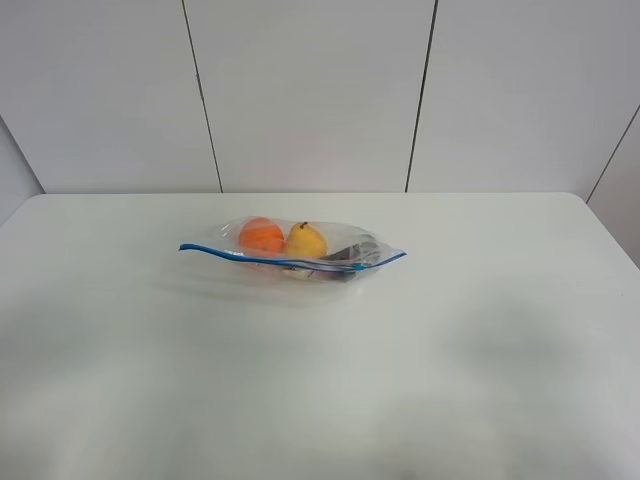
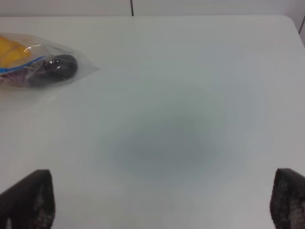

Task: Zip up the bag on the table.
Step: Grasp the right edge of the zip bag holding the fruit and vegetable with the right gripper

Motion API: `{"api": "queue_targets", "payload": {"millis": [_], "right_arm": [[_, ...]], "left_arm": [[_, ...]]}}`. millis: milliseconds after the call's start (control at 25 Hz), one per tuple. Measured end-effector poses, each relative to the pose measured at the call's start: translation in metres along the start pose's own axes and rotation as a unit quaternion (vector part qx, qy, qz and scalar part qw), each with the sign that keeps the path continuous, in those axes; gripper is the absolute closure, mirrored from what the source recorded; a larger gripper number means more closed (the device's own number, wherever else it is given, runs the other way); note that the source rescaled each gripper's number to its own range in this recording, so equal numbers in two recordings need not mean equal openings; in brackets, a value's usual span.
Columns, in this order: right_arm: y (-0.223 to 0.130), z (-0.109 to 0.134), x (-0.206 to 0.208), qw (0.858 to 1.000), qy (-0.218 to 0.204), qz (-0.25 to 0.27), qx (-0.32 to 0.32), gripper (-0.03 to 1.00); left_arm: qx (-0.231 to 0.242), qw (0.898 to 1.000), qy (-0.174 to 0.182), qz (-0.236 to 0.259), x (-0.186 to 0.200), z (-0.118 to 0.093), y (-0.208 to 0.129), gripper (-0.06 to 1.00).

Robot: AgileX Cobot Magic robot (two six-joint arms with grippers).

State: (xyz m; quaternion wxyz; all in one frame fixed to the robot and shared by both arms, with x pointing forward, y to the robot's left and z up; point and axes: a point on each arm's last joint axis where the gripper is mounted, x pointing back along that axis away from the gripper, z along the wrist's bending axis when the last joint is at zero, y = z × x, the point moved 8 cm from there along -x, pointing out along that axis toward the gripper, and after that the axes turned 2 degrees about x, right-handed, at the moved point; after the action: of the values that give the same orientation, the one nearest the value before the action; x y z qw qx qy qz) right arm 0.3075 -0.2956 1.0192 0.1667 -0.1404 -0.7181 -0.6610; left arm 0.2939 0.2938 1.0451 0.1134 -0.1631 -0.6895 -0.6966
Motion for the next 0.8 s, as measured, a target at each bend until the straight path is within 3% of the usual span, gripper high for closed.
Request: {"api": "queue_targets", "payload": {"millis": [360,560,800], "right_arm": [[0.007,0.001,-0.005,1.0,0.006,0.022,-0.011,-0.03],[0.055,0.006,-0.026,0.996,0.035,0.07,-0.047,-0.03],[0.117,0.016,-0.086,0.98,0.081,0.154,-0.093,-0.03]], "left_arm": [[0.0,1.0,0.0,0.0,0.0,0.0,0.0,-0.06],[0.0,1.0,0.0,0.0,0.0,0.0,0.0,-0.06],[0.0,1.0,0.0,0.0,0.0,0.0,0.0,-0.06]]}}
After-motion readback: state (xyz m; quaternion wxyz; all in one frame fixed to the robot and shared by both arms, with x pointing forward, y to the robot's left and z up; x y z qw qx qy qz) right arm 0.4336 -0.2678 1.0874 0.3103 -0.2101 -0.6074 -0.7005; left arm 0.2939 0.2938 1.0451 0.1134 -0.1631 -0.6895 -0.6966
